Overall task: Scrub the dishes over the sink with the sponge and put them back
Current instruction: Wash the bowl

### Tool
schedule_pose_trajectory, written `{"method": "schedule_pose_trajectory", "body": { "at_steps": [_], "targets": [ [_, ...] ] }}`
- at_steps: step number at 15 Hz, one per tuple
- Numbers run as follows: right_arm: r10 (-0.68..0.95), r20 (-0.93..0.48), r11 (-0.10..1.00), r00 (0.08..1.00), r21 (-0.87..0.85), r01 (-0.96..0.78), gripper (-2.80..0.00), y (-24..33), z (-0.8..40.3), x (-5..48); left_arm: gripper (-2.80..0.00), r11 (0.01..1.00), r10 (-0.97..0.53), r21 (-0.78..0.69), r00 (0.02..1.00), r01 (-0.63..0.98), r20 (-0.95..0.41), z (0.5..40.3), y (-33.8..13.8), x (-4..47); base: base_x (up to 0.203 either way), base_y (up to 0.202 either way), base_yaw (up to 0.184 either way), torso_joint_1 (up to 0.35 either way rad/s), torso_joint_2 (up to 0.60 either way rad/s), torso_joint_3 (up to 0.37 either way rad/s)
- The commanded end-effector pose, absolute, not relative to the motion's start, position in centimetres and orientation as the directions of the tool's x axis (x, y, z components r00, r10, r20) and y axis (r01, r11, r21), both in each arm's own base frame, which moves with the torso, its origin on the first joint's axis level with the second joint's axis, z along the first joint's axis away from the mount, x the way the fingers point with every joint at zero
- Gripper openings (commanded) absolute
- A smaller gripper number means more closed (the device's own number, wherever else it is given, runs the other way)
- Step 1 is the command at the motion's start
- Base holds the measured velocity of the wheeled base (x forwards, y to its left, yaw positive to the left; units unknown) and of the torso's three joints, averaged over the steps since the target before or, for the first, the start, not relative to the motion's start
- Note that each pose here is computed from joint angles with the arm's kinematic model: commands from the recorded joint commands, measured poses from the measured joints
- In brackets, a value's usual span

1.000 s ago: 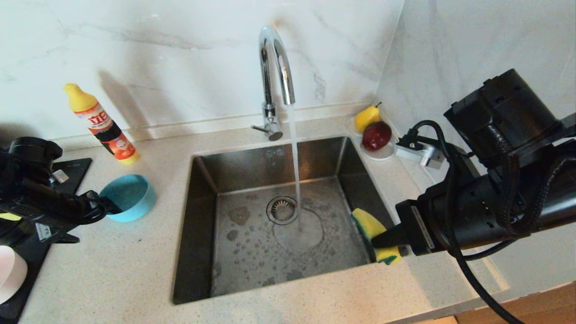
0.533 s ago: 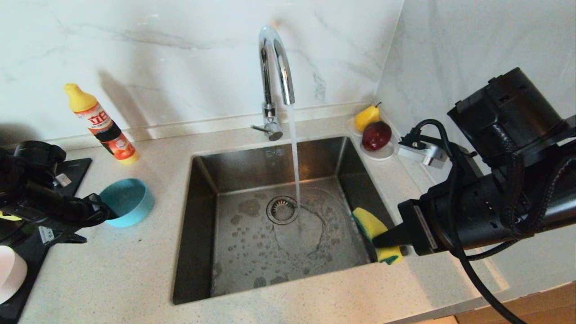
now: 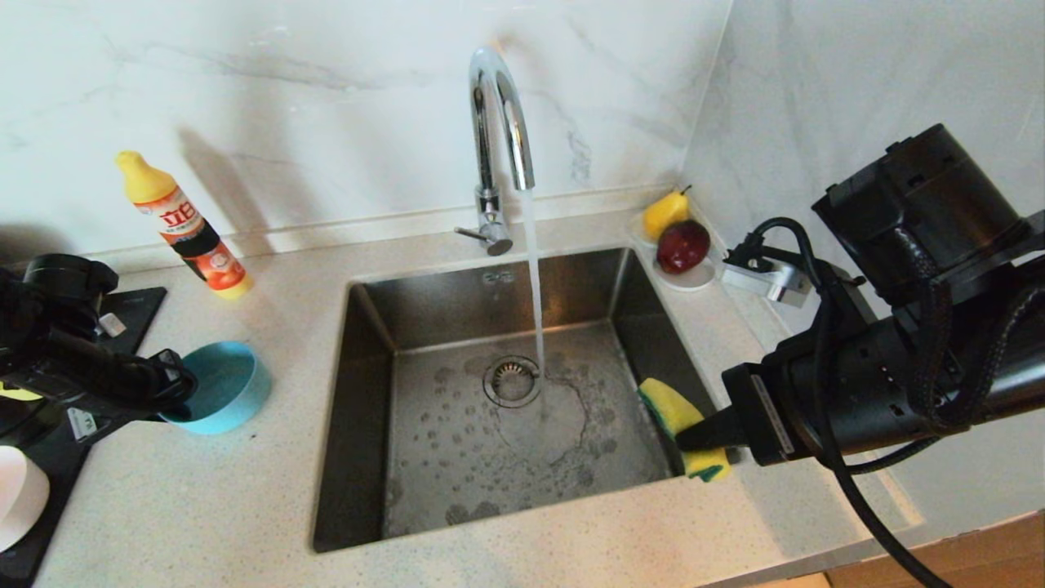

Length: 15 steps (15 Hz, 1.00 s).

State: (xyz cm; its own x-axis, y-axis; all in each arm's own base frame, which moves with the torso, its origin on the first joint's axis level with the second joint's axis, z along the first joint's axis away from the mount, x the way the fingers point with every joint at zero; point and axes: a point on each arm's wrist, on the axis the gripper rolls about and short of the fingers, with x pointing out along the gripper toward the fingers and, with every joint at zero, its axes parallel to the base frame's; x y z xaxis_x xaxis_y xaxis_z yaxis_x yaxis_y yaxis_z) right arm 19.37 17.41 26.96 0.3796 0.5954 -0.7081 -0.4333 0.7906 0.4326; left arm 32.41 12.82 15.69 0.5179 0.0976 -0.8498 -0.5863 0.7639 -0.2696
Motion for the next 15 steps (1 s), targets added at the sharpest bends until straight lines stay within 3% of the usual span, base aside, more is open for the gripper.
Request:
{"method": "schedule_pose_trajectory", "body": {
  "at_steps": [1, 6, 9, 15],
  "targets": [
    [0.594, -0.712, 0.792, 0.375, 0.434, -0.430, -2.80, 17.5, 26.9, 19.4, -2.80, 0.762, 0.099, -0.271, 0.519, -0.588, -0.849, 15.8, 12.8, 32.3, 0.000, 0.000, 0.000, 0.000, 0.00, 0.000],
    [0.595, -0.710, 0.791, 0.376, 0.434, -0.431, -2.80, 17.4, 26.9, 19.3, -2.80, 0.757, 0.113, -0.329, 0.609, -0.565, -0.785, 19.9, 11.7, 30.8, 0.000, 0.000, 0.000, 0.000, 0.00, 0.000],
    [0.594, -0.711, 0.791, 0.376, 0.435, -0.430, -2.80, 17.4, 26.9, 19.4, -2.80, 0.816, 0.066, -0.351, 0.677, -0.460, -0.733, 22.8, 7.8, 30.3, 0.000, 0.000, 0.000, 0.000, 0.00, 0.000],
    [0.607, -0.701, 0.780, 0.374, 0.438, -0.446, -2.80, 17.6, 27.1, 19.0, -2.80, 0.894, -0.044, -0.325, 0.660, -0.309, -0.750, 24.2, -2.7, 32.6, 0.000, 0.000, 0.000, 0.000, 0.00, 0.000]
  ]
}}
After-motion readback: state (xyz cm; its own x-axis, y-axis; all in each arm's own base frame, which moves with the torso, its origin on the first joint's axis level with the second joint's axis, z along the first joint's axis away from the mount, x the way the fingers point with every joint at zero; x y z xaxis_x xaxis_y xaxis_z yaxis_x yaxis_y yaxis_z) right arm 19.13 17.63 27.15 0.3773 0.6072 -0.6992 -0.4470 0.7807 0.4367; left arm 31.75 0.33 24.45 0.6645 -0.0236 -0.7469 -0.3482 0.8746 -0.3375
